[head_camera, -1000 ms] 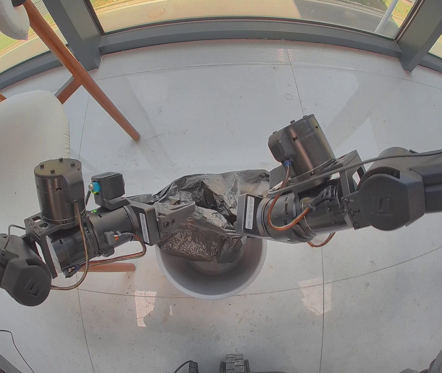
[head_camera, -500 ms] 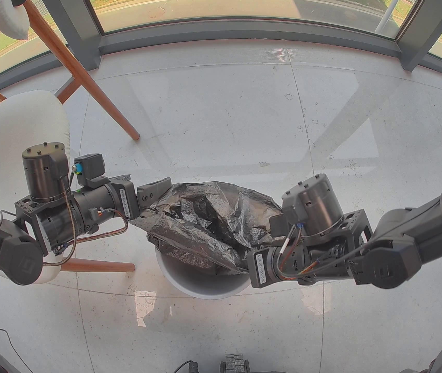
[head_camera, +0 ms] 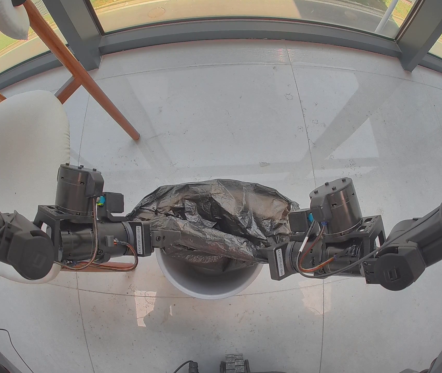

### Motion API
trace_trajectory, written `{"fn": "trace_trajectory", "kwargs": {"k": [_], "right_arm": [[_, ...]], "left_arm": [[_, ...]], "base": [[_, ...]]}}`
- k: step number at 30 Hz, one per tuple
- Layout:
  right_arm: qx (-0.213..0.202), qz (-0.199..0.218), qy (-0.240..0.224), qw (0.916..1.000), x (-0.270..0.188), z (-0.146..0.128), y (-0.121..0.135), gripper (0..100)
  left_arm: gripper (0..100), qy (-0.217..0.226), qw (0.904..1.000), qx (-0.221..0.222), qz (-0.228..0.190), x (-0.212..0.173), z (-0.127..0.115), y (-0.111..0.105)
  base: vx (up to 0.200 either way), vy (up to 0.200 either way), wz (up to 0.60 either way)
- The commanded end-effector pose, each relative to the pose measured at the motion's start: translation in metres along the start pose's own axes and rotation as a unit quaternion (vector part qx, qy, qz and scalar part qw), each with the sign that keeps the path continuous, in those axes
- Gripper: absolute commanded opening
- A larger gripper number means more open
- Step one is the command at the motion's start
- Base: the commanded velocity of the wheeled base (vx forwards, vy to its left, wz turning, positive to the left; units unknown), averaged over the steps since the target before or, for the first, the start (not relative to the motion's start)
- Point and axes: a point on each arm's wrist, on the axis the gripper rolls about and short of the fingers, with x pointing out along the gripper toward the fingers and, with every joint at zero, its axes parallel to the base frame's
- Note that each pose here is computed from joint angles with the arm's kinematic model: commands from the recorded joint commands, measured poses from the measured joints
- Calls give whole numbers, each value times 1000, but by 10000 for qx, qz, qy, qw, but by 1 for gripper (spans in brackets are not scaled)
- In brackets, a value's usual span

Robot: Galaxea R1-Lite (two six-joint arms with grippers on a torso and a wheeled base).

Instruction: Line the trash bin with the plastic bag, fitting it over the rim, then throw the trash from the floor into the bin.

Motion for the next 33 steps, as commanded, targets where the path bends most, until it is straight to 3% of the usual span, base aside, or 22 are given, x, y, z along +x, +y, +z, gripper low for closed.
{"fn": "trace_trajectory", "kwargs": {"k": [1,4,6,9,12,16,18,26,27,33], "right_arm": [[9,-25,-34,10000,-3,2,-2,0],[-3,-19,-33,10000,-2,2,-2,0],[-9,14,-88,10000,-1,6,1,0],[-7,65,-162,9998,0,11,5,0],[-57,96,-162,9998,1,11,8,0],[-66,104,-145,9998,4,10,9,0],[-66,110,-167,9998,4,12,10,0],[-56,113,-229,9997,4,15,9,0],[-60,121,-235,9996,4,15,10,0],[-63,117,-244,9996,2,16,9,0]], "left_arm": [[100,2,9979,-613,-216,-35,25,-28],[100,-7,9930,-1177,-132,-42,43,-34],[100,57,9796,-2007,-105,-46,57,-44],[100,282,9642,-2637,15,-42,60,-47],[100,724,9573,-2781,308,-13,42,-46],[100,962,9522,-2745,939,29,18,-55],[100,1069,9485,-2792,1047,41,11,-58],[100,943,9272,-3421,1200,72,19,-51],[0,907,9217,-3543,1292,80,21,-43],[0,588,9076,-3936,1337,91,39,-28]], "base": [[0,0,0],[0,0,0],[0,0,0],[0,0,0],[0,0,0],[0,0,0],[0,0,0],[0,0,0],[0,0,0],[0,0,0]]}}
